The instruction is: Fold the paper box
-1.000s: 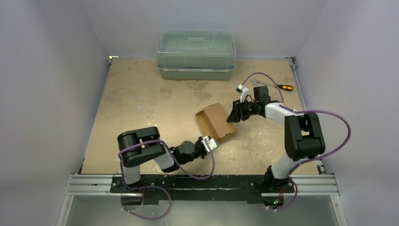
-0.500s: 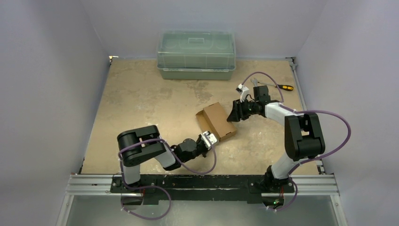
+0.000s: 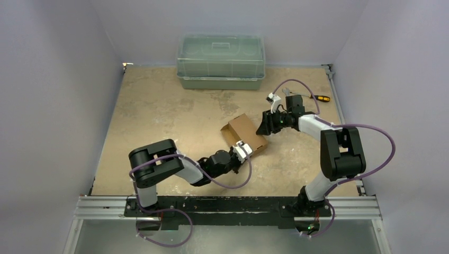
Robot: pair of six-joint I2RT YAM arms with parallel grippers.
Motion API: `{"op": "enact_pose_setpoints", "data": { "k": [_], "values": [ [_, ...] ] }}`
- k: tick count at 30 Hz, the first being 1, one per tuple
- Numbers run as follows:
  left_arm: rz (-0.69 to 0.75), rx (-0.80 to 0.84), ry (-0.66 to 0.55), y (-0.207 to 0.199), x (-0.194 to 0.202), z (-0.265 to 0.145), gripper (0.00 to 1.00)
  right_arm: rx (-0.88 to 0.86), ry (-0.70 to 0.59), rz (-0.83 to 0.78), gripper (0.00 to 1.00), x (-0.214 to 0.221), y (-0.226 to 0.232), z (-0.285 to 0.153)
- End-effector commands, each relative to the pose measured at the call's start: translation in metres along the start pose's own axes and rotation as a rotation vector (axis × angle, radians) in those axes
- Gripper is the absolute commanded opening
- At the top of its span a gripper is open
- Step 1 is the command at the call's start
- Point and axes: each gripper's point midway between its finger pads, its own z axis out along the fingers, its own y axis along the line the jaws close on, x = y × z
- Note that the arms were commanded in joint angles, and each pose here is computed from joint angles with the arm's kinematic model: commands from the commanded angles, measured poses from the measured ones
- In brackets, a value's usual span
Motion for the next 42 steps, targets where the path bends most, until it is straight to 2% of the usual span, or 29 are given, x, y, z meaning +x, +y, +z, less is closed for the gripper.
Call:
{"op": "enact_pose_setpoints", "data": {
  "k": [1,10,16,23,24,26,30,34,37,40,41,42],
  "values": [
    [-0.033,-0.028,0.004,0.005,-0.022,0.007,0.00,0.006,0.021,-0.020,0.48,0.001,-0.001,0.004],
    [-0.070,-0.093,0.088,0.013,-0.035,0.025,0.00,0.002,0.025,-0.030,0.48,0.001,0.001,0.005],
    [-0.155,-0.191,0.163,0.026,-0.036,0.034,0.00,-0.001,0.027,-0.036,0.48,0.001,0.003,0.005],
    [-0.219,-0.183,0.138,0.023,-0.049,0.036,0.00,0.002,0.028,-0.040,0.48,0.001,0.002,0.005],
    [-0.227,-0.178,0.132,0.022,-0.053,0.036,0.01,0.003,0.029,-0.040,0.48,0.002,0.002,0.005],
    [-0.246,-0.175,0.129,0.021,-0.061,0.032,0.10,0.003,0.030,-0.040,0.48,0.002,0.002,0.005],
    [-0.273,-0.150,0.106,0.019,-0.083,0.021,0.27,0.007,0.030,-0.045,0.49,0.001,0.001,0.006],
    [-0.294,-0.163,0.066,0.025,-0.107,-0.001,0.38,0.005,0.032,-0.045,0.50,0.002,0.001,0.006],
    [-0.306,-0.223,0.056,0.040,-0.110,-0.024,0.39,0.005,0.033,-0.045,0.50,0.002,0.001,0.006],
    [-0.432,-0.391,0.056,0.072,-0.092,-0.052,0.41,0.004,0.030,-0.048,0.51,0.002,0.002,0.006],
    [-0.490,-0.422,0.068,0.082,-0.079,-0.060,0.39,0.004,0.030,-0.048,0.51,0.002,0.001,0.006],
    [-0.547,-0.431,0.071,0.089,-0.068,-0.066,0.31,0.004,0.030,-0.048,0.51,0.002,0.001,0.005]
  ]
}}
